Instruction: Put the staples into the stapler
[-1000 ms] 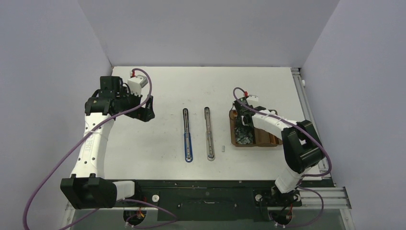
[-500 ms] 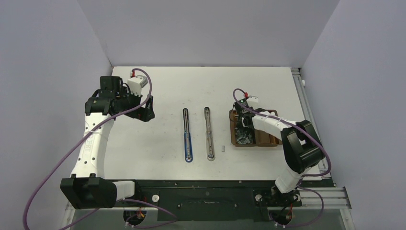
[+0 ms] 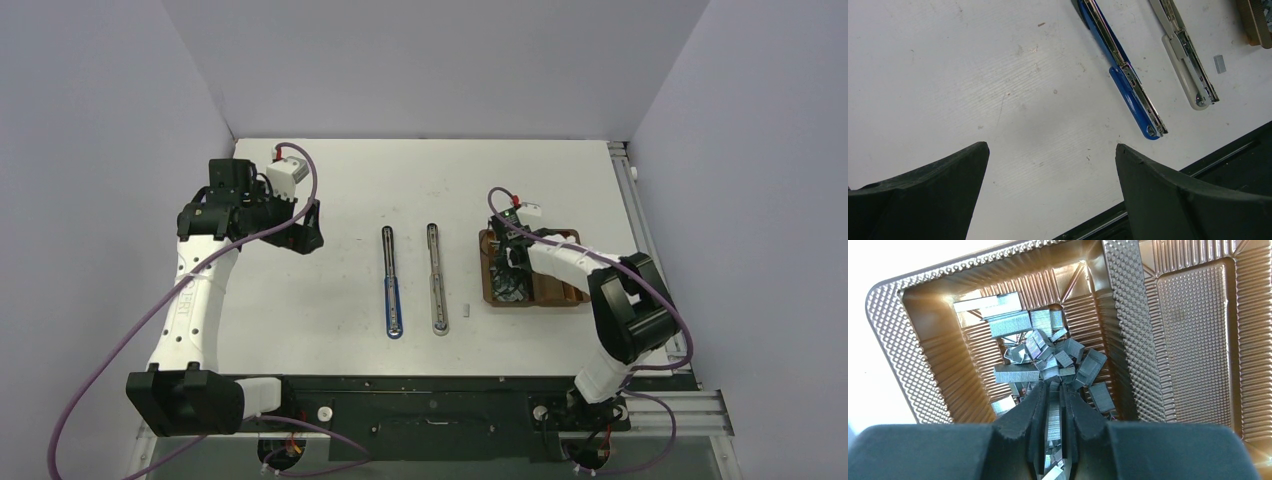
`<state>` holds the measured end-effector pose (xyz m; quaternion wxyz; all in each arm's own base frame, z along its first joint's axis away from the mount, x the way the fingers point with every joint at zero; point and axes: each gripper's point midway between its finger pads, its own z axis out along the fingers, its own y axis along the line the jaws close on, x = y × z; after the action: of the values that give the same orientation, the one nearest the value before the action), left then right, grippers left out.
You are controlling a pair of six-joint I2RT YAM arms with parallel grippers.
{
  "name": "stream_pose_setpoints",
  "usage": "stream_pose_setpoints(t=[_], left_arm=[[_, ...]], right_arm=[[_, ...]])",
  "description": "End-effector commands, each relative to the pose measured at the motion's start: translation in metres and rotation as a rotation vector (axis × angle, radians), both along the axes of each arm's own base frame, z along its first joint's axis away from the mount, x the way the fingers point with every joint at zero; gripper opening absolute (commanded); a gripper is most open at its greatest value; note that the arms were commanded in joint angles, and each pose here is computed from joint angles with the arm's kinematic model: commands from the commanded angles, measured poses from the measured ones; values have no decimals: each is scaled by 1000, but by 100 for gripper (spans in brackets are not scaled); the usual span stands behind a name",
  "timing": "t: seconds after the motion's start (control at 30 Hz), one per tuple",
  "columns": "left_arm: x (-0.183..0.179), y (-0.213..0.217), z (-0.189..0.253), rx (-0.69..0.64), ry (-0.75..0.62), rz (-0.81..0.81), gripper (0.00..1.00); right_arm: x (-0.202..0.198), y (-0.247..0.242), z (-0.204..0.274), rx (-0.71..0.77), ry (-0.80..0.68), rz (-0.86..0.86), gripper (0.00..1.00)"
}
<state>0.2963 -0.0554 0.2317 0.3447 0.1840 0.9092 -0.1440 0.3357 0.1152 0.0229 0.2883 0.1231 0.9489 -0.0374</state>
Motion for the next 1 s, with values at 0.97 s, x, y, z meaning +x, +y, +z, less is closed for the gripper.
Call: stream_pose_setpoints(t=[0.97], left_arm=[[-4,-6,18,-23,-52,-20,96]], right_arm=[[-19,121,75,-70,-173,259,10]])
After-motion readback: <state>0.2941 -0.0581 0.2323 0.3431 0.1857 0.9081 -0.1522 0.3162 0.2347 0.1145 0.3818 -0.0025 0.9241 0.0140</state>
